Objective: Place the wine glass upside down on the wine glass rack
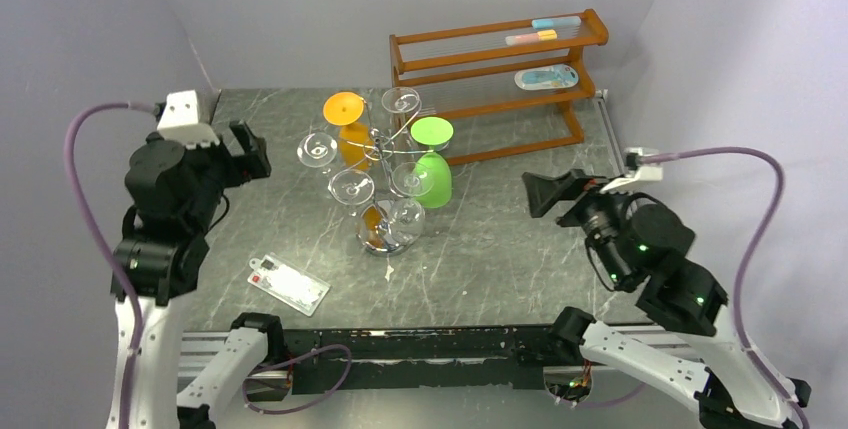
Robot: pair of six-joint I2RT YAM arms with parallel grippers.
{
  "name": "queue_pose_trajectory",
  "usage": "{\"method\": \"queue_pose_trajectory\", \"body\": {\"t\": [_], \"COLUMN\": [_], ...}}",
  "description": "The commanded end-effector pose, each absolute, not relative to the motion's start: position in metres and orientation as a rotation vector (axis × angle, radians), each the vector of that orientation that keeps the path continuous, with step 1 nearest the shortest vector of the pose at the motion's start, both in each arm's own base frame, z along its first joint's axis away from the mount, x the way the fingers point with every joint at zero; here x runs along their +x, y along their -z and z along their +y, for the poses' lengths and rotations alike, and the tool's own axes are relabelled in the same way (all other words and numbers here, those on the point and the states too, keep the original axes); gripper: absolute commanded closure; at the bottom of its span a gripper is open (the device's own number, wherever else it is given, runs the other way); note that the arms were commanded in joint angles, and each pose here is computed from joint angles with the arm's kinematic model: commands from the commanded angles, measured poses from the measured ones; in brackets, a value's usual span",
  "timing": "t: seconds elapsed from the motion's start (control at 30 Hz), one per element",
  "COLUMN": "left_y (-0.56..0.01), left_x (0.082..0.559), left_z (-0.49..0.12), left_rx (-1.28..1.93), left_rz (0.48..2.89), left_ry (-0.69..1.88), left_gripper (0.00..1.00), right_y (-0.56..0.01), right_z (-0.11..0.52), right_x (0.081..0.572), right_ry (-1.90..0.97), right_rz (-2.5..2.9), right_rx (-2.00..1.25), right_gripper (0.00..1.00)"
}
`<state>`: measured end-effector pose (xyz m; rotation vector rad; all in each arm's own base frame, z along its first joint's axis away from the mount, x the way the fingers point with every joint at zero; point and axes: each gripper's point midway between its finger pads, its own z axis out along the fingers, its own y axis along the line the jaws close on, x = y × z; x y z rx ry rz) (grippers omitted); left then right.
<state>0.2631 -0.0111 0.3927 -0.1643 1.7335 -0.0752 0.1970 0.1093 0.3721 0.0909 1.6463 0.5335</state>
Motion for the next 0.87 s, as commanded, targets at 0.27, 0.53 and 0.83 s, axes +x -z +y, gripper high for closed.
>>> {"method": "queue_pose_trajectory", "body": {"t": [0.27, 0.53, 0.83], "left_y": [-0.381, -0.391, -0.391], "left_x": [0.155, 0.145, 0.149], "left_z": [0.003, 0.002, 0.002], "left_rx": [-0.156, -0.167, -0.158], "left_rz": [1.763, 1.735, 1.741], "left_ry": [0.06, 0.087, 0.083], "left_gripper": [0.04, 0.04, 0.03], "right_y": [-0.388, -0.393, -0.388], "right_z": [0.063, 0.072, 0.08], "right_x": [0.182, 0.182, 0.19], "right_ry": [-0.357, -0.401, -0.389], "right_rz": [1.678, 1.646, 1.647], "right_rx": [0.083, 0.049, 0.043], "right_gripper": [0.0, 0.0, 0.0]}}
